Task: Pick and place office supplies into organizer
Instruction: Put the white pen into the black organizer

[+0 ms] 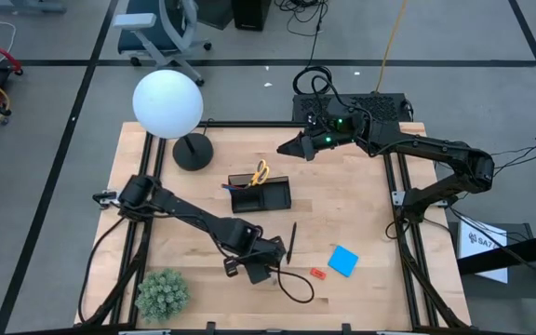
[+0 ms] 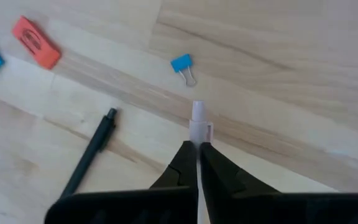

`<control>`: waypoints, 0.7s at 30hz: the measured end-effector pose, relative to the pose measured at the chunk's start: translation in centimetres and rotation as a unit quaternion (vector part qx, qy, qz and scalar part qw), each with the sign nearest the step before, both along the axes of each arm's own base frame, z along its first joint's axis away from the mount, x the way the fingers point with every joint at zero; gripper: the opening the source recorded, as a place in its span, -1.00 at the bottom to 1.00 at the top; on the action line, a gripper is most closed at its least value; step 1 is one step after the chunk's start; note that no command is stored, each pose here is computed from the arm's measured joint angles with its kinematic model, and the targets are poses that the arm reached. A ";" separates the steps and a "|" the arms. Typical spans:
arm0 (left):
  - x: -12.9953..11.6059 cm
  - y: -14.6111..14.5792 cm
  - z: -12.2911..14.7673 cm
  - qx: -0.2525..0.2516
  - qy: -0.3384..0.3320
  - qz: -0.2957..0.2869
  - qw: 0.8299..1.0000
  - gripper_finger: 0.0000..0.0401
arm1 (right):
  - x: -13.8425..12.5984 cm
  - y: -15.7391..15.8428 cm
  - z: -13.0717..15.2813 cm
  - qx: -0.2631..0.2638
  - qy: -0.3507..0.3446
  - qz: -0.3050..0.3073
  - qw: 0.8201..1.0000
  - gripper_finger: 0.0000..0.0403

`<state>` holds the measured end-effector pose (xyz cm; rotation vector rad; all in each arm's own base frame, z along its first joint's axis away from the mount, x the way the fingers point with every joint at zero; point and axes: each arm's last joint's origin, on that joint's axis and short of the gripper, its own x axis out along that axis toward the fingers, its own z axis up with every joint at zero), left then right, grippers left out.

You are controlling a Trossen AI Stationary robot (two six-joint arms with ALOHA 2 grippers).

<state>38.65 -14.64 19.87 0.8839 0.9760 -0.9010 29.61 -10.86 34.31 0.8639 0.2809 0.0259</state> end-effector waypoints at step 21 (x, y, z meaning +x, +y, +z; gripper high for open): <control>-2.0 0.7 6.0 -0.050 -0.045 0.082 0.994 -1.00 | 0.0 -0.1 0.0 0.000 -0.002 -0.002 1.000 -0.29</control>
